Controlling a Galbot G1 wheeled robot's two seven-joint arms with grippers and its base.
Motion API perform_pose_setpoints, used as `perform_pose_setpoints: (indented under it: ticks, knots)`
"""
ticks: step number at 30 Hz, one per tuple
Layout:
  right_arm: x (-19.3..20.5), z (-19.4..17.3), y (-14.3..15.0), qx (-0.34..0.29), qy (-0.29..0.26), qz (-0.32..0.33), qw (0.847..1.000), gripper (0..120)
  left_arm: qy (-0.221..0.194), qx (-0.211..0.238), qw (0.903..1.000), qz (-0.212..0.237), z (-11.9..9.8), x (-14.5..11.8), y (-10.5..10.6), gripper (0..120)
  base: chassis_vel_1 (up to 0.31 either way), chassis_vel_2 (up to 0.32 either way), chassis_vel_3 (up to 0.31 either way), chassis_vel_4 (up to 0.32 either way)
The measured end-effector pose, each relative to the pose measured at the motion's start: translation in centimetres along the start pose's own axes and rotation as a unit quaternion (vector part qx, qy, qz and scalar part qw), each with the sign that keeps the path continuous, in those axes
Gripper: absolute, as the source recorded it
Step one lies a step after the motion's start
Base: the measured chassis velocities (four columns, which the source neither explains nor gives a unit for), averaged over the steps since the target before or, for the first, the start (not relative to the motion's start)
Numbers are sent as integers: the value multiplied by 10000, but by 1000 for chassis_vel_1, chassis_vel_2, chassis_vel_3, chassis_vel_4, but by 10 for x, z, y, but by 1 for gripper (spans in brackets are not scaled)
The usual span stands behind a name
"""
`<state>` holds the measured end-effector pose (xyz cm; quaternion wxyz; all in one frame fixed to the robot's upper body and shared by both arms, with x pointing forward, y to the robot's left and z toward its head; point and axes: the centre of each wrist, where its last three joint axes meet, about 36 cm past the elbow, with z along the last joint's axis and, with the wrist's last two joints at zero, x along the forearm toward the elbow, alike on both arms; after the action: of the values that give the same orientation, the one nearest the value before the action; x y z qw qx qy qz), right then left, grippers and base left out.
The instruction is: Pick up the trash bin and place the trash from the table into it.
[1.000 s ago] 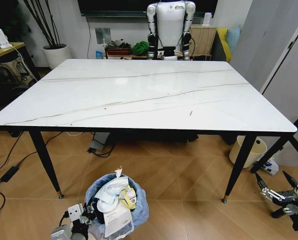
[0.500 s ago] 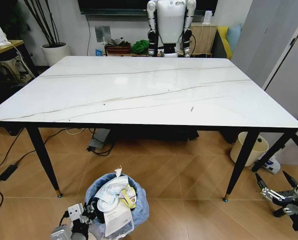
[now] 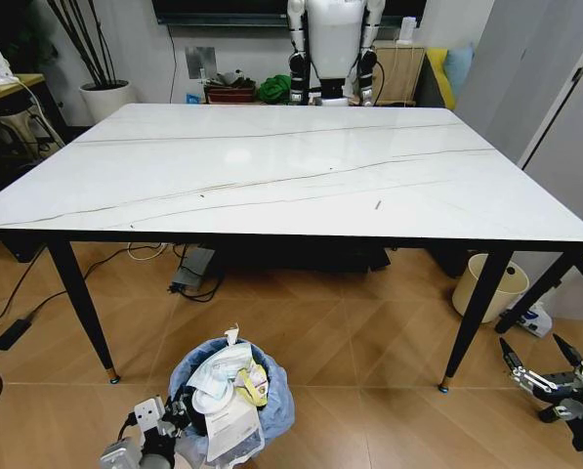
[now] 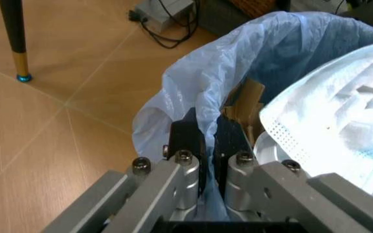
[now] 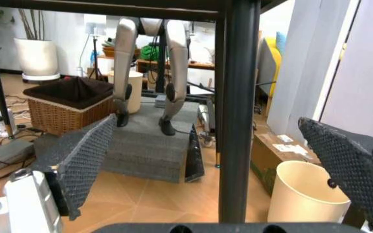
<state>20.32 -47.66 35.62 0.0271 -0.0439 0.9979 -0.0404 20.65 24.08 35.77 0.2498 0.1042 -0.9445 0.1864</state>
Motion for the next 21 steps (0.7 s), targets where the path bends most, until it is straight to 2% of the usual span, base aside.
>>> perform_pose_setpoints:
  ticks: [5, 21]
  knots:
    - [0, 0, 0, 0, 0, 0, 10000, 100, 55, 214, 9998, 2, -1, -5, 1, 0, 0, 0, 0, 0]
    - [0, 0, 0, 0, 0, 0, 10000, 100, 251, 414, 9988, -62, 2, -19, 7, 0, 0, 0, 0, 0]
